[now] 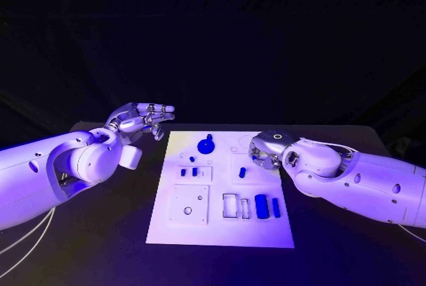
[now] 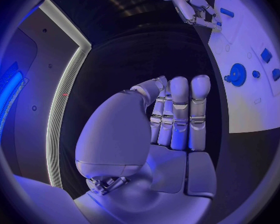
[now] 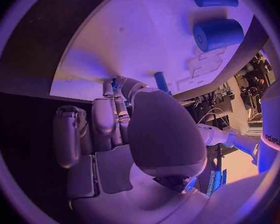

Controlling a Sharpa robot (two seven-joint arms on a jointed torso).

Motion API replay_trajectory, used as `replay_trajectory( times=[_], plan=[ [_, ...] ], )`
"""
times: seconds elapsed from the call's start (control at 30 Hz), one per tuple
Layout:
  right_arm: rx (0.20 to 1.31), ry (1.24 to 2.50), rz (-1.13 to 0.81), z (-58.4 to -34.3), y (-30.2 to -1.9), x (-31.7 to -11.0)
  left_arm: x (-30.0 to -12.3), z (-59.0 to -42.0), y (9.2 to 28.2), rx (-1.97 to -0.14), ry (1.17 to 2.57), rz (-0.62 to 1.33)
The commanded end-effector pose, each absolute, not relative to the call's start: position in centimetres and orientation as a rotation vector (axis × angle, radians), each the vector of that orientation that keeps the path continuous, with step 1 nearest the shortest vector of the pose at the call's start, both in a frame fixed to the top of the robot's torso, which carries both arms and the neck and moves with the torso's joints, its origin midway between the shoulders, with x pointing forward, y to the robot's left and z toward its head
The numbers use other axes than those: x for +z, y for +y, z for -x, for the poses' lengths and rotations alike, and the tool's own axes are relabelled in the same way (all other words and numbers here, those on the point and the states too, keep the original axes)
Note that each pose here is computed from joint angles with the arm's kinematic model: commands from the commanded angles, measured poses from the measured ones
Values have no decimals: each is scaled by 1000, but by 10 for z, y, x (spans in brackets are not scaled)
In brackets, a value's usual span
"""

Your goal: Assemble the parts on the task board

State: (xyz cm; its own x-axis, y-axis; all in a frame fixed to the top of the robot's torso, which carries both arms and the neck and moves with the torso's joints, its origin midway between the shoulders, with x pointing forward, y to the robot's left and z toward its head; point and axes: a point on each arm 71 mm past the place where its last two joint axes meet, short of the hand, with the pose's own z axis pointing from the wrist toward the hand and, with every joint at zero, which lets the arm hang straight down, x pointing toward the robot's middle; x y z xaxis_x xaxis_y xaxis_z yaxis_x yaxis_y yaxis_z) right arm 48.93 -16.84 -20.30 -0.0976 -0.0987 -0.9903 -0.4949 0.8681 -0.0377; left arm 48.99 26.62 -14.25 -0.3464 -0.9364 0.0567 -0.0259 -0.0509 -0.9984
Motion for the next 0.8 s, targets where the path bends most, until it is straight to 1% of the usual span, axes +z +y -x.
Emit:
replay_trajectory(
  times=[0.03,0.3,0.8],
  plan=[
    [348,1685,481,-486,-169,-211,-141,-490,263,-1529,1458,1063],
    [355,1656,460,-486,-171,-210,-142,-490,263,-1522,1463,1059],
    [427,1554,399,-480,-174,-197,-142,-491,264,-1517,1468,1061]
  ],
)
